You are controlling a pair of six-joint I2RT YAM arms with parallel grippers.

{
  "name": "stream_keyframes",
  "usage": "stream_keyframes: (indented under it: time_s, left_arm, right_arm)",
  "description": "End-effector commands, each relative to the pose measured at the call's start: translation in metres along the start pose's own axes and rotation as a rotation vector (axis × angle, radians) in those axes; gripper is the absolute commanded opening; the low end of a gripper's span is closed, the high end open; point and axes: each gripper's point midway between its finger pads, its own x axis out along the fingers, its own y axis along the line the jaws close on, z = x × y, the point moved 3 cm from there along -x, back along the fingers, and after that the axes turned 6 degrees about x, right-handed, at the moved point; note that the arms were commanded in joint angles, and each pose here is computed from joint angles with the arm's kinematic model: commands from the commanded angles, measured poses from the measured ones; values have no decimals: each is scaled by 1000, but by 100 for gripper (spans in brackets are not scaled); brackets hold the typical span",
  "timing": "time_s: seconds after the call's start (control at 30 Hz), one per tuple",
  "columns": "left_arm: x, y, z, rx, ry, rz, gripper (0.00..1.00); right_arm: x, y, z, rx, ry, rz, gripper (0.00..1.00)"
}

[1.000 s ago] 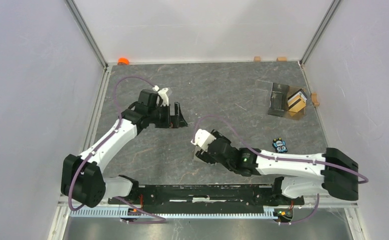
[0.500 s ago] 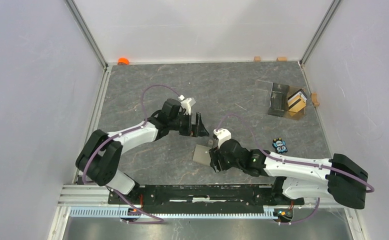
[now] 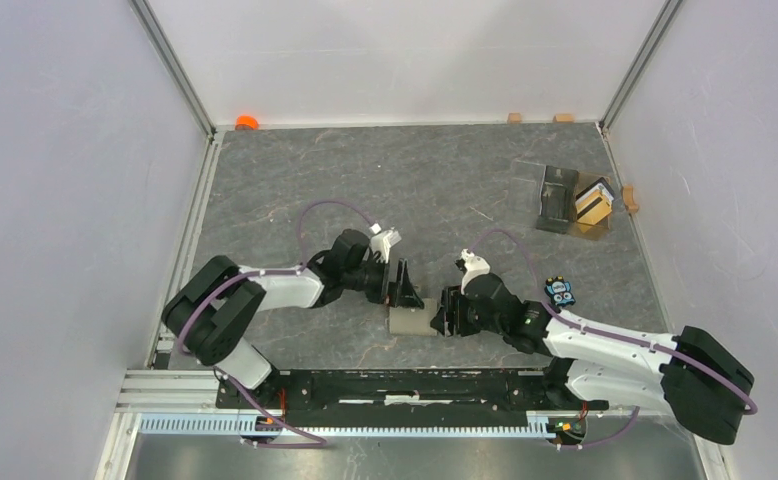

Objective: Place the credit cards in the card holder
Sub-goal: Close the card holder at the center of the board.

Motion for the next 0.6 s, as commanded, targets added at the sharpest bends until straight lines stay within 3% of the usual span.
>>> stream_keyframes:
  time_s: [0.0, 0.37, 0.57]
  left_arm:
    - [-13, -22, -9, 3, -28, -67, 96]
    - [-25, -36, -32, -24, -26, -112, 98]
    - [-24, -44, -44, -91, -15, -153, 99]
  right_arm:
    - [5, 10, 6, 79, -30, 75, 59]
    - [27, 13, 28, 34, -94, 69, 53]
    - [48, 38, 52, -24, -119, 133, 51]
